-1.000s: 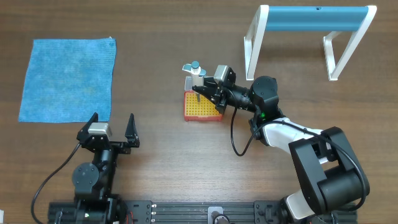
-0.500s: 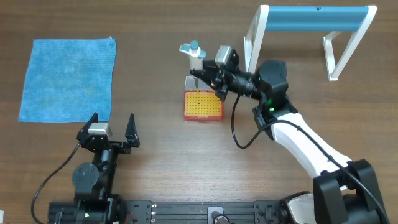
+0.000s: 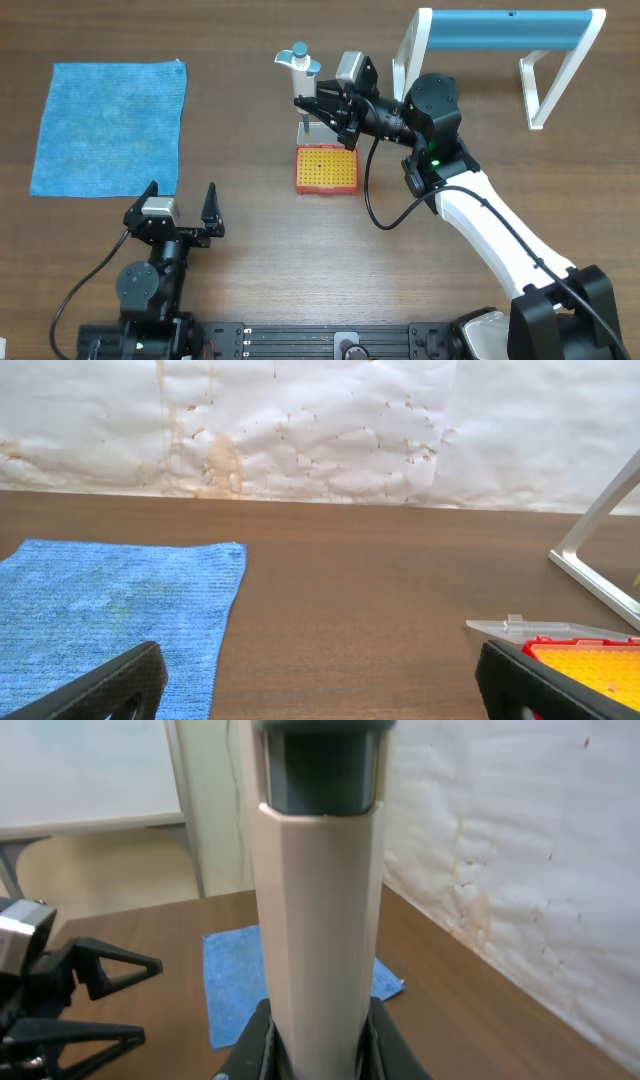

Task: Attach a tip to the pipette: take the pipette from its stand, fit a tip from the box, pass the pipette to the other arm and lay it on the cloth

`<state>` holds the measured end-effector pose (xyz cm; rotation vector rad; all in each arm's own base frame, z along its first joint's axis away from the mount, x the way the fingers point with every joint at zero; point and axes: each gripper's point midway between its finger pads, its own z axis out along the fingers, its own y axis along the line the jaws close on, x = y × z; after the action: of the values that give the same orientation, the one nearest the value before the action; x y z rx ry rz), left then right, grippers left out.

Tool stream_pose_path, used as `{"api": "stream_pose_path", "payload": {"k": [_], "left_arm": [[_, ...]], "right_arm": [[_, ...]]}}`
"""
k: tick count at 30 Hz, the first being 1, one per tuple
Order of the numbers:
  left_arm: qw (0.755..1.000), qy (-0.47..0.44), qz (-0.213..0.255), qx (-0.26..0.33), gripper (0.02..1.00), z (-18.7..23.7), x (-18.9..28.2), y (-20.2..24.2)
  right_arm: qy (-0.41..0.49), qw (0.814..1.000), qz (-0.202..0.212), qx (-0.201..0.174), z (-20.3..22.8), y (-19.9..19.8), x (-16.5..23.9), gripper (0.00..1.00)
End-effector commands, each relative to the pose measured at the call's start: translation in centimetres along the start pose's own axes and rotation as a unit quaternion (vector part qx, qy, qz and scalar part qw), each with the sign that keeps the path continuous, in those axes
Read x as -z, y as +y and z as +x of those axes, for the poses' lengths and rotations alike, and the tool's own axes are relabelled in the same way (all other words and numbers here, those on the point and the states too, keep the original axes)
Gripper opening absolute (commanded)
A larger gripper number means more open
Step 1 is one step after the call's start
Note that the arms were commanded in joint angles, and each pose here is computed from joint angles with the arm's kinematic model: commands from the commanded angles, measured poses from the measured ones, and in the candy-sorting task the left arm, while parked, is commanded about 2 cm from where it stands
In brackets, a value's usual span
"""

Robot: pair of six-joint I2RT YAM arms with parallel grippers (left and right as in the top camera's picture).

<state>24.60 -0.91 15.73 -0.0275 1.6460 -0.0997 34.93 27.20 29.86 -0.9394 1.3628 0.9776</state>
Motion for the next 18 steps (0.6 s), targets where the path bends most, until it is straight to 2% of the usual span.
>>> {"api": "stream_pose_path", "payload": {"k": [1,3,4,5,6,7,8,10,12,15,18], "left_arm": [[0.989,0.001,0.125,0.077,0.998,-0.5,0.6,-4.3],[0.952,0.02,0.253,0.172,0.998,-1.5,2.3,-8.5],[0.922,0.044,0.284,0.261,0.998,-2.1,2.9,-9.5],[0.848,0.097,0.274,0.443,0.998,-2.4,3.0,-9.6],[0.817,0.114,0.264,0.5,0.998,-2.4,2.9,-9.5],[0.803,0.095,0.228,0.542,0.998,-2.7,2.2,-8.2],[0.79,0.093,0.226,0.563,0.998,-3.0,2.2,-8.0],[0.821,0.021,0.262,0.506,1.0,-6.1,2.7,-8.0],[0.838,-0.016,0.256,0.482,0.998,-7.4,2.8,-7.4],[0.861,-0.013,0.243,0.447,0.998,-8.2,2.2,-7.3],[0.894,0.023,0.24,0.377,0.998,-11.0,-0.1,-8.3]], "right_arm": [[-0.014,0.998,-0.02,-0.051,-1.9,1.0,0.1,0.077],[-0.008,0.996,-0.069,-0.05,-1.8,2.7,0.2,0.077],[-0.004,0.994,-0.098,-0.054,-1.7,3.7,0.4,0.077],[0.005,0.988,-0.127,-0.088,-1.6,4.7,0.6,0.075],[0.01,0.985,-0.143,-0.099,-1.5,5.2,0.7,0.077],[0.014,0.981,-0.162,-0.106,-1.5,5.8,0.9,0.077],[0.015,0.981,-0.164,-0.106,-1.5,5.9,1.0,0.077],[0.015,0.981,-0.164,-0.106,-1.5,5.9,1.0,0.077],[0.017,0.979,-0.163,-0.118,-1.5,5.9,1.0,0.075],[0.039,0.974,-0.16,-0.156,-0.3,5.9,1.0,0.077],[0.045,0.969,-0.158,-0.186,-0.2,5.9,1.0,0.077]]}}
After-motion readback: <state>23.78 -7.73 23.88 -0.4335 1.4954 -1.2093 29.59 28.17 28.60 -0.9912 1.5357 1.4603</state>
